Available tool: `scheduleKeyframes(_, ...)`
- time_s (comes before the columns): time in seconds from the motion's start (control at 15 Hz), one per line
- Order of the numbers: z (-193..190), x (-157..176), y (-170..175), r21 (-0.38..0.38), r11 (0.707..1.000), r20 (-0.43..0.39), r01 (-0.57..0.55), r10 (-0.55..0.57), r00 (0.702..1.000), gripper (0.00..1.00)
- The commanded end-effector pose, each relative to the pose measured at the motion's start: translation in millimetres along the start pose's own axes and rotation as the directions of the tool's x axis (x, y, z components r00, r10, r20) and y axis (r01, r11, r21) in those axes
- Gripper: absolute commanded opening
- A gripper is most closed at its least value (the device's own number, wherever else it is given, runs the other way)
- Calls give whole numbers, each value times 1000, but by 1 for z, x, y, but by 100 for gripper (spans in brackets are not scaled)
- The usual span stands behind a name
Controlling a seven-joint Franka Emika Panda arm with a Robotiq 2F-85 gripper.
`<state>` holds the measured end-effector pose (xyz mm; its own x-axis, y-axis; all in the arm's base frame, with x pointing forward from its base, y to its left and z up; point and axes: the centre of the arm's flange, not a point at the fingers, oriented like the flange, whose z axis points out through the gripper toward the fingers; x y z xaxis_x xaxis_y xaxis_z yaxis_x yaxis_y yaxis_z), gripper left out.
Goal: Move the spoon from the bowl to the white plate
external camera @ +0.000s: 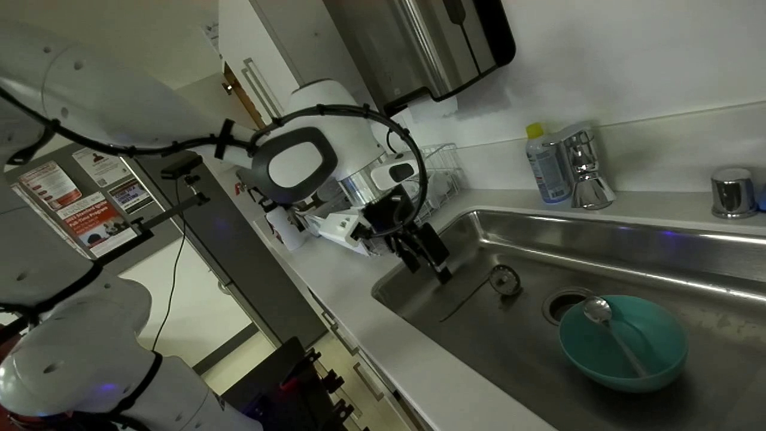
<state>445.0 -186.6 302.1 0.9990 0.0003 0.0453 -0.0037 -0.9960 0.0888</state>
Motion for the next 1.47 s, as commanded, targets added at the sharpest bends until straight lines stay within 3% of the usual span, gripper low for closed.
scheduleKeyframes(0.0,-1,1,0,-1,1000,-2,1,-1,1000,100)
scheduleKeyframes(0.47,54,45,68,-111,975,-63,193,-201,978,100)
scheduleKeyframes(0.67,79,48,97,-122,941,-87,317,-328,941,100)
scheduleKeyframes(0.93,107,56,110,-43,875,-156,481,-482,862,100)
scheduleKeyframes(1.0,112,59,109,-21,868,-168,496,-492,854,100)
scheduleKeyframes(1.07,102,48,92,-49,892,-137,450,-452,881,100)
scheduleKeyframes(1.4,109,48,94,-42,889,-136,455,-456,879,100)
